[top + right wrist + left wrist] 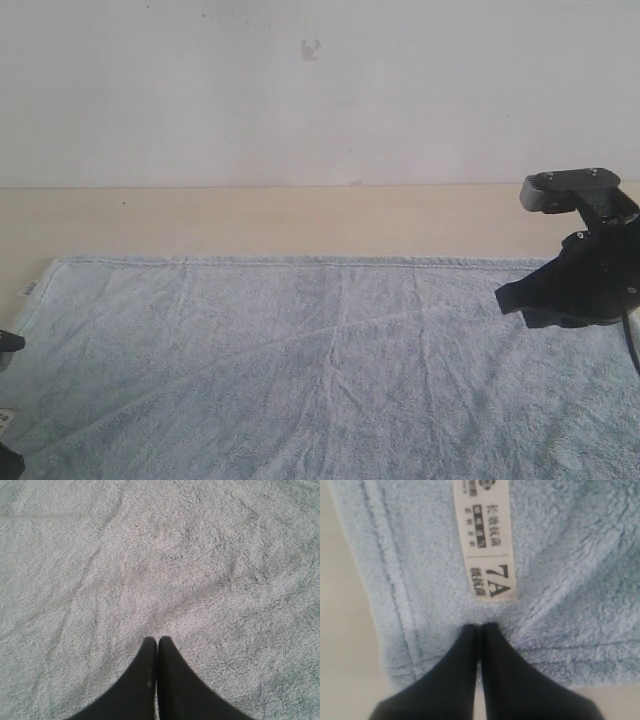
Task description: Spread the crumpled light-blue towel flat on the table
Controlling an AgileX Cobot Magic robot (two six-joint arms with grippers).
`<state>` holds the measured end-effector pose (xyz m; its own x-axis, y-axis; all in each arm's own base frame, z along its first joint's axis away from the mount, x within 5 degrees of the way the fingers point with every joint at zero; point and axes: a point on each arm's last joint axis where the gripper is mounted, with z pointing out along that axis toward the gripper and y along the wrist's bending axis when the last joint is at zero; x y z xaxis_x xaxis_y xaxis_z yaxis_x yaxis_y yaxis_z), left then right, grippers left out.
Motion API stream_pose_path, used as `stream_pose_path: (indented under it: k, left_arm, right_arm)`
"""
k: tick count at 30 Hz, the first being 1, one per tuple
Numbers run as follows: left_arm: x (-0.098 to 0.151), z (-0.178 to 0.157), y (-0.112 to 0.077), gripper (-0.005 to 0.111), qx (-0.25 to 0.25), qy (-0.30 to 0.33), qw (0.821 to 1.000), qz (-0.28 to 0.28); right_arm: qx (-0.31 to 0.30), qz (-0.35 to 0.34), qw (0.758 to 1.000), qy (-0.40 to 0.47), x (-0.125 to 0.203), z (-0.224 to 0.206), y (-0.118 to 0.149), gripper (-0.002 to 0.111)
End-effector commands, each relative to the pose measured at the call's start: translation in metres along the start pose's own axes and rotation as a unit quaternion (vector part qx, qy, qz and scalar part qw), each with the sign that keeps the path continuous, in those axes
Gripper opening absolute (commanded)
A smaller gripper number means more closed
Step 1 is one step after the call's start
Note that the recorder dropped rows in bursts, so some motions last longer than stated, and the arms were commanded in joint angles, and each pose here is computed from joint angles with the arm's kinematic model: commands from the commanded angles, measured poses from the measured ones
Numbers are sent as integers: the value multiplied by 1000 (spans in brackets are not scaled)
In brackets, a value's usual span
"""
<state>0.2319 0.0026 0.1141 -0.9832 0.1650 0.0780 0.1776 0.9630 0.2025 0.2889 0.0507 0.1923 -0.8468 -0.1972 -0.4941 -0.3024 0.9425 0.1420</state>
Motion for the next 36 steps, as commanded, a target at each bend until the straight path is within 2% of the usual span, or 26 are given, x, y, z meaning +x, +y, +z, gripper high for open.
stream_pose_path:
  k: [1, 7, 14, 21, 26, 31, 36]
  left_arm:
    - [6, -1, -6, 4, -14, 17, 1000, -2]
    - [5, -21, 3, 4, -62, -38, 997, -31]
    - [5, -59, 16, 4, -93, -162, 981, -58]
    - [-8, -70, 13, 4, -70, -243, 966, -44]
    - [-34, -75, 21, 4, -73, -272, 958, -51]
    - [-71, -72, 33, 4, -71, -273, 957, -70]
    - [-109, -57, 36, 4, -73, -262, 960, -60]
  right_arm:
    - [0, -1, 1000, -3, 0, -3, -1, 0]
    - [2, -1, 1000, -5, -1, -3, -1, 0]
    - [54, -14, 996, -66, -12, -4, -11, 0]
    - [81, 49, 995, -43, -19, 10, -59, 0]
    - [90, 55, 994, -16, -22, 24, -84, 0]
    - [93, 52, 994, -17, -31, 35, -91, 0]
    - [97, 53, 994, -22, -33, 39, -93, 0]
